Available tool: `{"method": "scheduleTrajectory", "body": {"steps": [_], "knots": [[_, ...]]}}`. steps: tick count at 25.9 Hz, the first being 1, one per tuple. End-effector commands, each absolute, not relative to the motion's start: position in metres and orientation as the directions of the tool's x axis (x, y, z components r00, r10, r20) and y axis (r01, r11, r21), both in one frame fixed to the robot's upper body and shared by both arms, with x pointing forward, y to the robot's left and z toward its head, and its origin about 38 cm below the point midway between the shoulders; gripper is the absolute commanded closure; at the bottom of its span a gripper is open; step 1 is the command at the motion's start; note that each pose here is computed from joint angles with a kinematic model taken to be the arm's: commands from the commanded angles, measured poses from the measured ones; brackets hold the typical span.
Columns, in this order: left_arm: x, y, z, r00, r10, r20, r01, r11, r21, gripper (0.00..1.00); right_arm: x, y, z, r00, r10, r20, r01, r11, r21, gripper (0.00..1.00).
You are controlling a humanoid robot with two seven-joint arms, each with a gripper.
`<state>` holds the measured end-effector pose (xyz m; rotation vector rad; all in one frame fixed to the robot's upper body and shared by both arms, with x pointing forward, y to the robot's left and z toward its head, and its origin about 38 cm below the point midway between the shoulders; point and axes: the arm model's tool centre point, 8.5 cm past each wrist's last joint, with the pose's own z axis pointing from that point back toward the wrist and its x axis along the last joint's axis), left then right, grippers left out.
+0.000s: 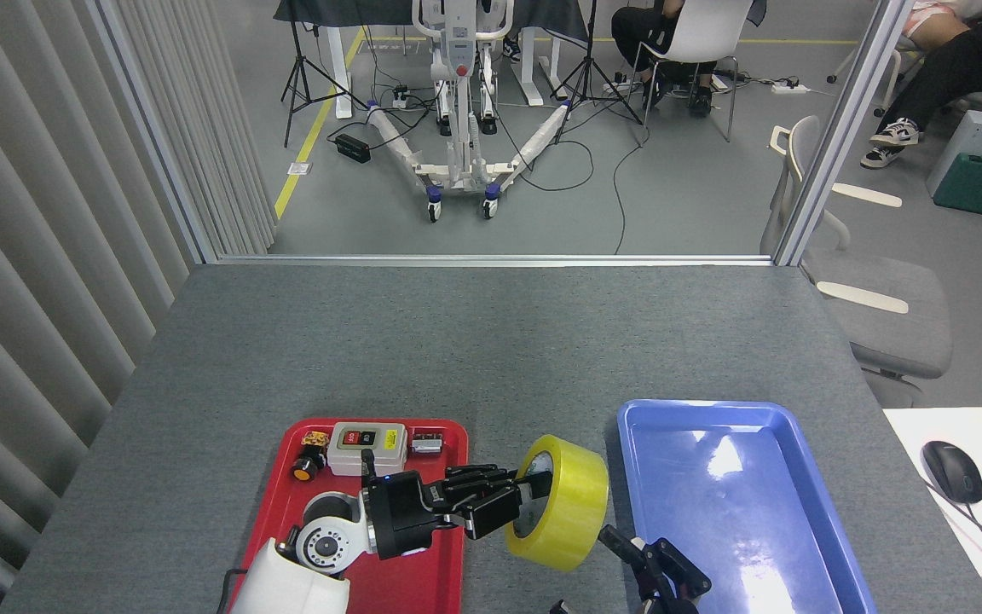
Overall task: Place and move tape with both arms
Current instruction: 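Grasp the tape roll with the right gripper beside the left gripper, then release the left gripper and carry the tape over the blue tray, then lower the tape into the blue tray and open the right gripper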
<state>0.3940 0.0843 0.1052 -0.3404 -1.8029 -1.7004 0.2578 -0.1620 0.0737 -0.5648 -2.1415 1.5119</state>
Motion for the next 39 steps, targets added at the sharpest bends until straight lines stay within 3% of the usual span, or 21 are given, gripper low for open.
{"method": "scheduleTrajectory", "body": {"steps": [1, 6, 14, 15, 18, 19, 22, 24, 28, 30, 32, 34, 36, 39], "knots": [[0.392, 0.086, 0.104, -0.768, -0.231, 0.597, 0.584, 0.132, 0.801, 1.00, 0.257, -0.157, 0.075, -0.817, 0.561, 0.136, 0.071, 0.330, -0.941, 0.39], [0.380, 0.078, 0.093, -0.757, -0.217, 0.616, 0.607, 0.114, 0.786, 1.00, 0.258, -0.155, 0.075, -0.819, 0.556, 0.139, 0.070, 0.337, -0.939, 0.74], [0.379, 0.075, 0.093, -0.761, -0.211, 0.613, 0.606, 0.106, 0.789, 1.00, 0.261, -0.156, 0.073, -0.818, 0.556, 0.145, 0.069, 0.346, -0.936, 0.90], [0.380, 0.075, 0.093, -0.761, -0.213, 0.613, 0.605, 0.106, 0.789, 0.82, 0.262, -0.157, 0.073, -0.817, 0.558, 0.146, 0.069, 0.346, -0.936, 0.91], [0.384, 0.078, 0.097, -0.764, -0.221, 0.606, 0.596, 0.118, 0.794, 0.05, 0.263, -0.159, 0.073, -0.815, 0.560, 0.148, 0.069, 0.348, -0.935, 0.94], [0.385, 0.079, 0.099, -0.765, -0.218, 0.606, 0.594, 0.124, 0.795, 0.00, 0.263, -0.160, 0.074, -0.812, 0.563, 0.150, 0.068, 0.347, -0.935, 0.94], [0.389, 0.089, 0.101, -0.763, -0.233, 0.603, 0.587, 0.141, 0.798, 0.00, 0.266, -0.162, 0.076, -0.807, 0.572, 0.145, 0.072, 0.339, -0.938, 0.96], [0.396, 0.104, 0.106, -0.757, -0.252, 0.603, 0.575, 0.183, 0.798, 0.00, 0.270, -0.170, 0.075, -0.792, 0.596, 0.133, 0.068, 0.302, -0.951, 0.95], [0.400, 0.145, 0.110, -0.761, -0.349, 0.547, 0.502, 0.217, 0.837, 0.00, 0.298, -0.207, 0.062, -0.518, 0.848, 0.109, 0.027, 0.144, -0.989, 0.95], [0.394, 0.162, 0.109, -0.762, -0.426, 0.488, 0.413, 0.260, 0.873, 0.00, 0.307, -0.226, 0.051, -0.379, 0.920, 0.095, -0.073, 0.073, -0.995, 0.95], [0.379, 0.180, 0.116, -0.762, -0.520, 0.387, 0.253, 0.311, 0.916, 0.00, 0.316, -0.238, 0.049, -0.293, 0.953, 0.081, -0.142, 0.041, -0.989, 0.95], [0.367, 0.198, 0.109, -0.643, -0.688, 0.336, 0.124, 0.339, 0.932, 0.00, 0.321, -0.253, 0.049, -0.211, 0.974, 0.083, -0.188, 0.043, -0.981, 0.95], [0.353, 0.212, 0.099, -0.467, -0.855, 0.223, -0.011, 0.258, 0.966, 0.00, 0.325, -0.265, 0.044, -0.141, 0.987, 0.083, -0.261, 0.044, -0.964, 0.95], [0.342, 0.207, 0.091, -0.277, -0.961, 0.015, -0.118, 0.049, 0.992, 0.00, 0.328, -0.273, 0.037, -0.099, 0.991, 0.095, -0.405, 0.047, -0.913, 0.95]]}}
